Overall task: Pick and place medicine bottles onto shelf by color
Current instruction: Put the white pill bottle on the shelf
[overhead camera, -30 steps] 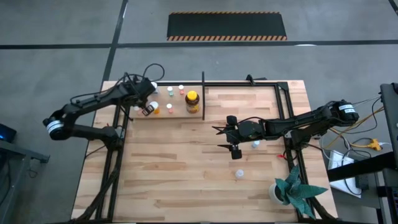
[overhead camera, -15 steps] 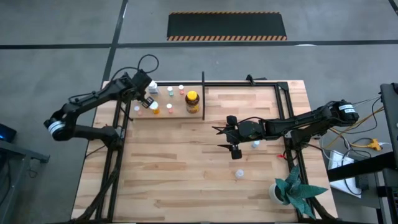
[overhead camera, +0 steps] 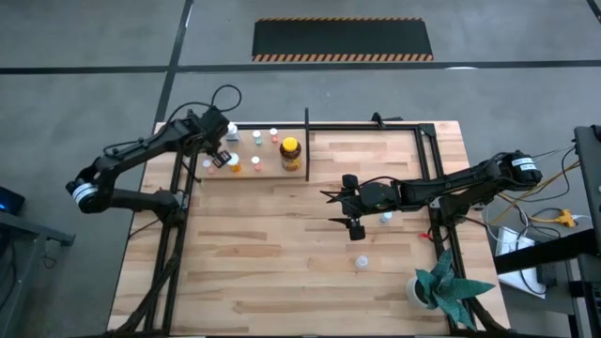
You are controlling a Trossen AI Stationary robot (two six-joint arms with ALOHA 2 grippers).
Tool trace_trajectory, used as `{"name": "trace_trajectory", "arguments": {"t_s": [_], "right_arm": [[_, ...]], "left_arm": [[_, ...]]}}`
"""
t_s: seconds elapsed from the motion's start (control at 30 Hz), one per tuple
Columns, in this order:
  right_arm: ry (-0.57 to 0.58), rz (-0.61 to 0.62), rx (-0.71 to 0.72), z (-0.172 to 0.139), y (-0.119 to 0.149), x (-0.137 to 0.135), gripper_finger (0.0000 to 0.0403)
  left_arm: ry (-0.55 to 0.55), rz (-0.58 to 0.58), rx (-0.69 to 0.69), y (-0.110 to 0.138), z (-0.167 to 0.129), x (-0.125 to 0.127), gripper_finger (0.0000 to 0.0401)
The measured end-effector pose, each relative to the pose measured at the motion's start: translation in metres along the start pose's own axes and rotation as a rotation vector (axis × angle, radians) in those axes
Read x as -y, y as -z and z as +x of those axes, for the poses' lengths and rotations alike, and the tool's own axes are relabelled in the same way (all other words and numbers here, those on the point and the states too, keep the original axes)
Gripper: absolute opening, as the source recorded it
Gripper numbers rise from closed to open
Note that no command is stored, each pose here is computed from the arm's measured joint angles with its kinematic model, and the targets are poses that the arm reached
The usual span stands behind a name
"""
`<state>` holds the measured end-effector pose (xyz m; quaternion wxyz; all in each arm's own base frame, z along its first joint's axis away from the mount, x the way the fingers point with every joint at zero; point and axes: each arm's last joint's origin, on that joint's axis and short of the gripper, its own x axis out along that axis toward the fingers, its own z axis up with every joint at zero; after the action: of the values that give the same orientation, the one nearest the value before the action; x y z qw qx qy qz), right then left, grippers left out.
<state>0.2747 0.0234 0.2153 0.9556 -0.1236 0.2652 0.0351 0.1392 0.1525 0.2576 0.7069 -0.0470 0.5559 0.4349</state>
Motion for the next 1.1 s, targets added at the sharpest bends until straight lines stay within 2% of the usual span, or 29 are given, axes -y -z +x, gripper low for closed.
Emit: {"name": "trace_trajectory", "arguments": {"t_s": [0.33,0.53,0.6,0.7,0.87,1.1], "right_arm": [[0.0,0.0,0.0,0.0,0.0,0.0,0.0231],[0.0,0.0,0.0,0.0,0.0,0.0,0.0231],[0.0,0.0,0.0,0.0,0.0,0.0,0.0231],[0.0,0.0,0.0,0.0,0.0,0.0,0.0231],[0.0,0.001,0.001,0.0,0.0,0.0,0.0231],[0.0,0.0,0.001,0.0,0.0,0.0,0.0231]], "left_arm": [[-0.004,0.004,0.075,0.007,-0.018,-0.005,0.0],[0.162,0.049,0.061,0.014,-0.01,0.005,0.0],[0.173,0.075,0.013,0.017,-0.003,0.009,0.0],[0.123,0.09,-0.057,0.018,0.009,0.012,0.0],[-0.032,0.096,-0.128,0.014,0.022,0.013,0.0],[-0.043,0.113,-0.156,0.013,0.028,0.015,0.0]]}}
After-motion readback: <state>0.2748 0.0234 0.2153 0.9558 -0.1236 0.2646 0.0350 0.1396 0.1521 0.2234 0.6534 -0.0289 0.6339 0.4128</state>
